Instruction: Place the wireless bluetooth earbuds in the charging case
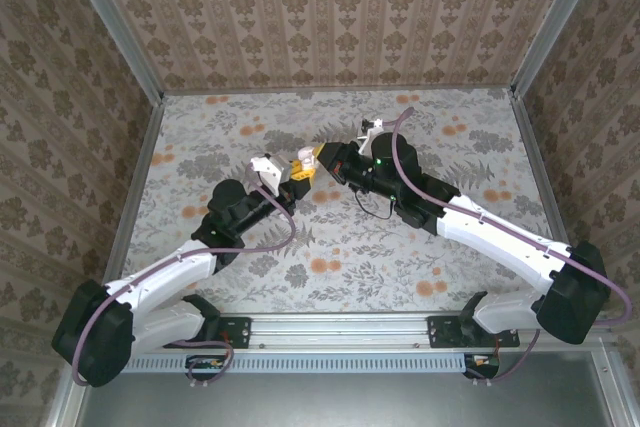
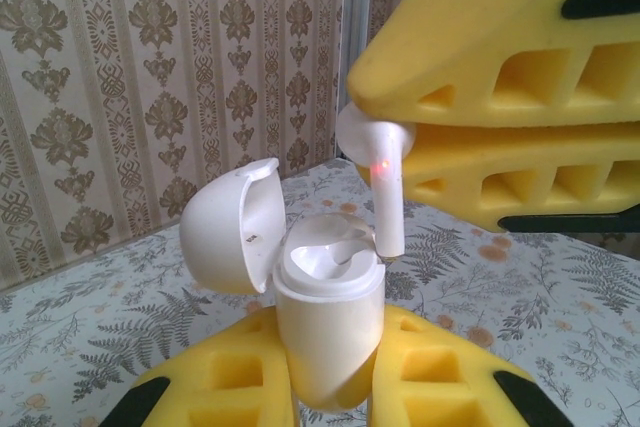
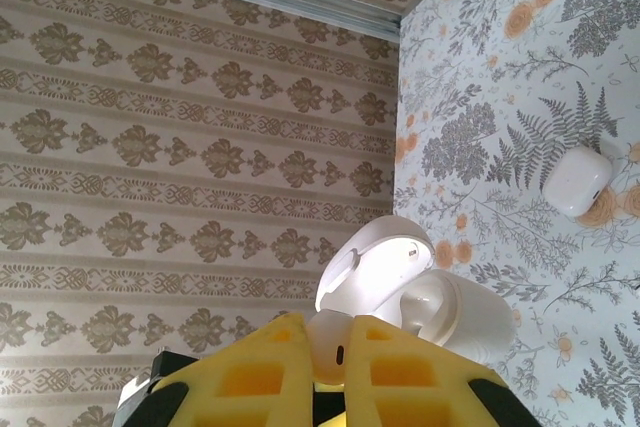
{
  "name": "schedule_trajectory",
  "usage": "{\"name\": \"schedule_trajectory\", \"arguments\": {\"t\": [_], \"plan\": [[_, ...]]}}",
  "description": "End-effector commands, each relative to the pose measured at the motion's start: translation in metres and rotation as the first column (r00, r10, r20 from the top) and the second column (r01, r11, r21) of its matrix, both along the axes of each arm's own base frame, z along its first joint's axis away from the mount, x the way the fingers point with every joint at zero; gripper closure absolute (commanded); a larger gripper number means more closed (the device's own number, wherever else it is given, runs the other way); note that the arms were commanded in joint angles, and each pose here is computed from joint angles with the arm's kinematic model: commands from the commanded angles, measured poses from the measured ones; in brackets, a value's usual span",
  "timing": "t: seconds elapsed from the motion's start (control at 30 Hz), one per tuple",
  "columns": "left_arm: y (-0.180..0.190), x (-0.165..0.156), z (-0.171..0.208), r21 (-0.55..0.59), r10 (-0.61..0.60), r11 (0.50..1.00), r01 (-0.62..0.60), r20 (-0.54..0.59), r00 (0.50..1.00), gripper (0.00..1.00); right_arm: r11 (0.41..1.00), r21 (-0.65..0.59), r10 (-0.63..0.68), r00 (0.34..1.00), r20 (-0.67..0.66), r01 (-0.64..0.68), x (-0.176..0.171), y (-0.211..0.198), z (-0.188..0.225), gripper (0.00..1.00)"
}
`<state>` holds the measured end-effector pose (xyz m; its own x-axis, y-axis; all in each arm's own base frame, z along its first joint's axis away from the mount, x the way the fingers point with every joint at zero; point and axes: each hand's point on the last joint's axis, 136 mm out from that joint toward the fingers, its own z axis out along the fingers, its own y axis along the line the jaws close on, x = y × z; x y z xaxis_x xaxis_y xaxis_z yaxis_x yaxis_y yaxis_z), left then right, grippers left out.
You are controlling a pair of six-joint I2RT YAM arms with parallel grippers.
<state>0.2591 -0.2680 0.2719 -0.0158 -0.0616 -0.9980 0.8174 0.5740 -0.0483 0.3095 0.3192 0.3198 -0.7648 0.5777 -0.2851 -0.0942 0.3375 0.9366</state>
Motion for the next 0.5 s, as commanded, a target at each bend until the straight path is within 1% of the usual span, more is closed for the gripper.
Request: {"name": "schedule_trajectory", "arguments": {"t": [0.0,0.2,0.47], "plan": [[-0.003,-0.004,0.016,-0.044,-0.017,0.999,0.018,0.031,0.999,1.0,0.999,0.037,-0.024,0.999,0.022,0.024,0.003,-0.001,0.012,0.89],[-0.003,-0.005,0.016,-0.045,-0.017,0.999,0.018,0.03,0.999,1.0,0.999,0.03,-0.039,0.998,0.052,0.038,0.004,-0.002,0.02,0.89],[-0.003,-0.004,0.017,-0.046,-0.013,0.999,0.015,0.035,0.999,1.0,0.998,-0.03,-0.048,0.999,0.02,0.049,0.003,0.0,0.001,0.9]]}}
